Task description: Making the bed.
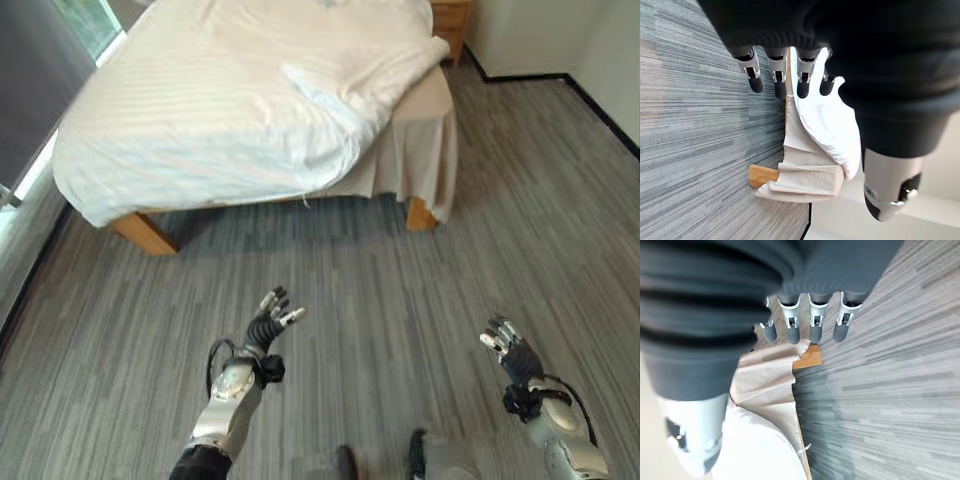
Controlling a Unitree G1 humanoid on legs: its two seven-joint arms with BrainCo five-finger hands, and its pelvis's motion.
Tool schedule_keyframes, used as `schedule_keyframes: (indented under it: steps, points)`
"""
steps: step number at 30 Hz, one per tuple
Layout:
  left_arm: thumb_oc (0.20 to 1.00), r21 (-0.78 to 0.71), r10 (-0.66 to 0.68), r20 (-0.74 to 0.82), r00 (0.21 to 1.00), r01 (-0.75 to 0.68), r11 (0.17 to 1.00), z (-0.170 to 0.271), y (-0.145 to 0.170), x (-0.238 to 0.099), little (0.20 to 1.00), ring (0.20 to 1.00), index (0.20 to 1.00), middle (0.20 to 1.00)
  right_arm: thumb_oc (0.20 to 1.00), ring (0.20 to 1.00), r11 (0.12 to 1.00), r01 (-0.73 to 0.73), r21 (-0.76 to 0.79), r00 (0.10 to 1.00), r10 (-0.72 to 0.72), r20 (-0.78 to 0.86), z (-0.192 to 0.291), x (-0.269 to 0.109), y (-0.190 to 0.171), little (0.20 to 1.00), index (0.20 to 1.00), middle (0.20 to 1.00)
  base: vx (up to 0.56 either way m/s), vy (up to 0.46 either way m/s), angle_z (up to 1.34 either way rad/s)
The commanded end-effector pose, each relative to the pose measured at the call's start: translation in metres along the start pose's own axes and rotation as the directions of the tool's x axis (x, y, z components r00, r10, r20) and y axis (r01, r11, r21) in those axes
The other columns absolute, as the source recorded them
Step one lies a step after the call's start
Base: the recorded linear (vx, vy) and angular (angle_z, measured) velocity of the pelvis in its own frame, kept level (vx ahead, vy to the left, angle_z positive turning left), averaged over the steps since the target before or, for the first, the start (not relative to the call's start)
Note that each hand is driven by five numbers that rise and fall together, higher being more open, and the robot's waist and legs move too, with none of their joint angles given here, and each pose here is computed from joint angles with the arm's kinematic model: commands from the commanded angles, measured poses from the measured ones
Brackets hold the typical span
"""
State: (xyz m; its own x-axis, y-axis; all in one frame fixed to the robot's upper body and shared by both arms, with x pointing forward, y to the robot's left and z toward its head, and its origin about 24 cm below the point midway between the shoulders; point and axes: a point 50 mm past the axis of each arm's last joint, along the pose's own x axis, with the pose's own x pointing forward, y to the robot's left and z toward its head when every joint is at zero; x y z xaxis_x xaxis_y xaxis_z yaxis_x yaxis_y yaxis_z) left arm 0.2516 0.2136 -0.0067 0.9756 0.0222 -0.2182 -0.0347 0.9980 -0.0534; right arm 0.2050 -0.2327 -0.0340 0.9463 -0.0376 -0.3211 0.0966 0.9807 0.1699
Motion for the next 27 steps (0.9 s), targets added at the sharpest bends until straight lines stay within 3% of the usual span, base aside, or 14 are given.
schedule_keyframes:
  steps: [1, 8, 12, 15, 20, 27]
  points:
    - [1.000, 0.025, 0.009, 0.131, 0.991, -0.013, 1.000, 0.026, 0.004, 0.004, 1.000, 1.000, 1.000, 1.000, 1.000, 1.000, 0.993, -0.019, 0.112, 0.996, 0.008, 0.091, 0.007, 0.001, 0.015, 1.000, 1.000, 1.000, 0.36, -0.221, -0.01]
    - [1.000, 0.004, -0.081, 0.154, 0.985, 0.081, 0.997, 0.031, -0.021, 0.014, 1.000, 1.000, 1.000, 1.000, 1.000, 1.000, 0.992, -0.108, 0.062, 0.992, 0.104, 0.074, 0.009, 0.008, 0.031, 1.000, 1.000, 1.000, 0.43, -0.296, 0.30]
    - [1.000, -0.062, -0.055, 0.140, 0.989, 0.065, 0.996, 0.025, -0.020, 0.009, 1.000, 1.000, 1.000, 1.000, 1.000, 1.000, 0.988, -0.129, 0.084, 0.987, 0.119, 0.109, 0.021, 0.014, 0.032, 1.000, 1.000, 1.000, 0.38, -0.426, 0.08]
    - [1.000, -0.089, -0.044, 0.123, 0.991, 0.055, 0.994, 0.019, -0.017, 0.004, 1.000, 1.000, 1.000, 1.000, 1.000, 1.000, 0.993, -0.119, 0.007, 0.988, 0.118, 0.104, 0.026, 0.011, 0.022, 1.000, 1.000, 1.000, 0.42, -0.448, -0.18]
    - [1.000, -0.082, -0.065, 0.104, 0.992, 0.074, 0.994, 0.014, -0.019, 0.004, 1.000, 1.000, 1.000, 1.000, 1.000, 1.000, 0.993, -0.049, -0.110, 0.983, 0.067, 0.172, 0.049, 0.010, 0.002, 1.000, 1.000, 1.000, 0.39, -0.110, -0.12]
    - [1.000, -0.040, -0.090, 0.141, 0.986, 0.097, 0.995, 0.021, -0.018, 0.002, 1.000, 1.000, 1.000, 1.000, 1.000, 1.000, 0.988, -0.091, -0.122, 0.976, 0.113, 0.186, 0.051, 0.015, 0.015, 1.000, 1.000, 1.000, 0.41, 0.000, -0.27]
